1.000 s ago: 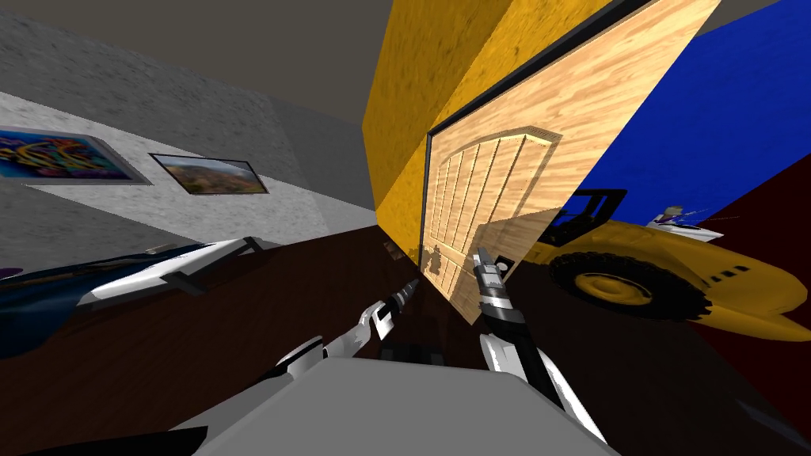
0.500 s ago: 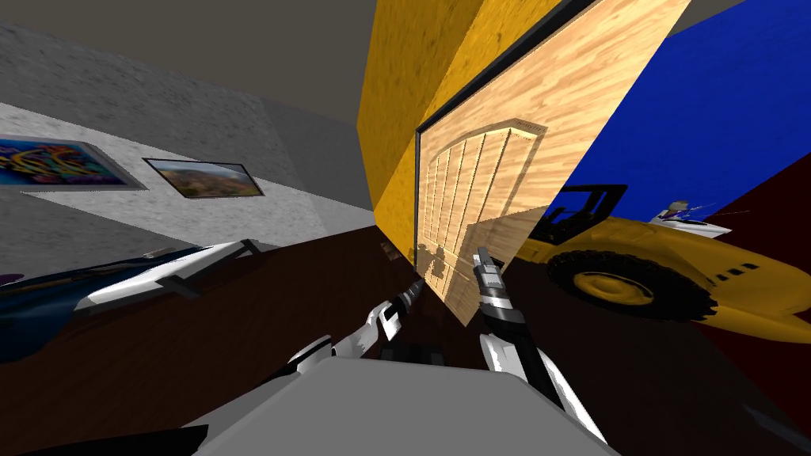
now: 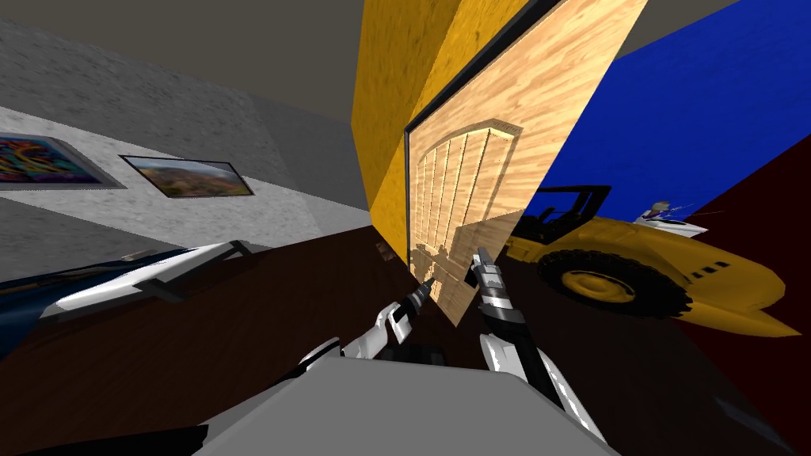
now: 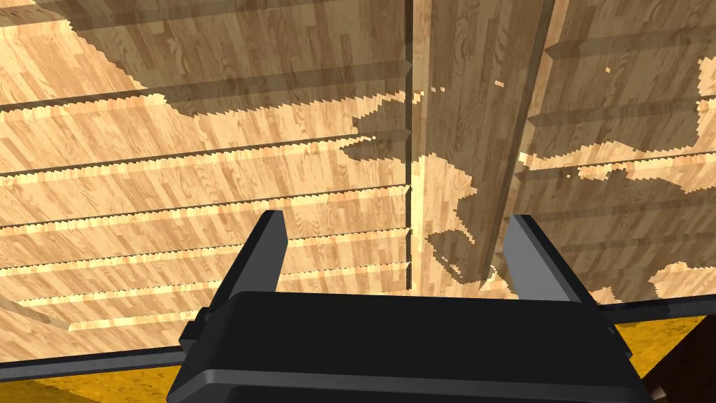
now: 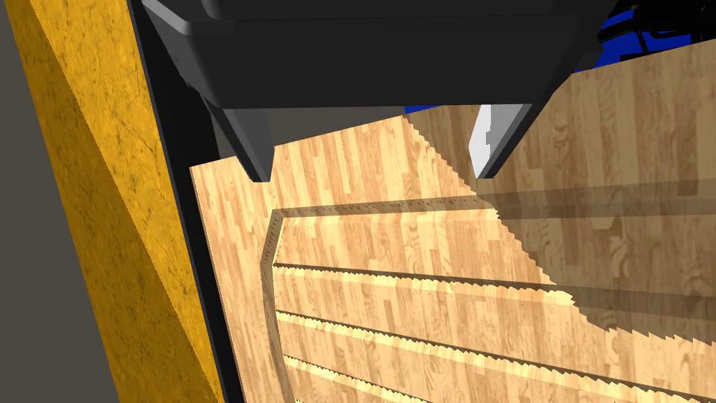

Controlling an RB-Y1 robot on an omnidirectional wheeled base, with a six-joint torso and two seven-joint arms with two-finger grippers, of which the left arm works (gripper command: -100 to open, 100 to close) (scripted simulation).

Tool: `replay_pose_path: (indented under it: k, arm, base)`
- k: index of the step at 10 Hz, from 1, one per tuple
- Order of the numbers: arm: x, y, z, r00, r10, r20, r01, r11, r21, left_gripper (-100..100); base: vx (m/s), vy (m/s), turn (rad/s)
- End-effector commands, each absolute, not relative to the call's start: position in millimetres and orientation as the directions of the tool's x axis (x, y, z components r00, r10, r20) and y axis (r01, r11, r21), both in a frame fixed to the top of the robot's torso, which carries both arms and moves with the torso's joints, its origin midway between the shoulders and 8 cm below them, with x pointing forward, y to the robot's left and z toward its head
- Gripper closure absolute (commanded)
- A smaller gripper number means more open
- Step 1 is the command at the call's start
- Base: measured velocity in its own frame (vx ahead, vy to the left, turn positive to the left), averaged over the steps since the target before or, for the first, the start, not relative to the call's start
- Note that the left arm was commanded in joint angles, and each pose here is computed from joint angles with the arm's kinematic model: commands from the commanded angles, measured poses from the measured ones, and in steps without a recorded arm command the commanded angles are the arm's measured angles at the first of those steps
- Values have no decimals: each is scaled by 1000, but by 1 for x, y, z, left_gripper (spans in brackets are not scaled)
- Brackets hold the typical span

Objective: Pull the door open

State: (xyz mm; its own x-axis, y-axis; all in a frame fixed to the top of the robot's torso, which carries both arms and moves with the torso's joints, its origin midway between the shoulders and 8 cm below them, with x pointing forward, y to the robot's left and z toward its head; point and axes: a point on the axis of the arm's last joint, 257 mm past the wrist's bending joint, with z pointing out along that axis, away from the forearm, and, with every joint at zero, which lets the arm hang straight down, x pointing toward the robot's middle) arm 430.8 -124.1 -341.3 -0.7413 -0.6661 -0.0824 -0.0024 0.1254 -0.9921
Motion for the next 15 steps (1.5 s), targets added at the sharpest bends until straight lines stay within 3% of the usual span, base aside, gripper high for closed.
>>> replay_pose_path:
  k: [1,7,15]
  arm:
    - [425,-143,-330,-750,-659,-61,0,92,-996,-100]
    - [411,-186,-300,-771,-637,-9,1,14,-1000,-100]
    - [442,-90,-361,-727,-674,-130,-4,194,-981,-100]
  base:
    - [10,-171,-42]
    - [48,-154,-48]
    - [-29,106,83]
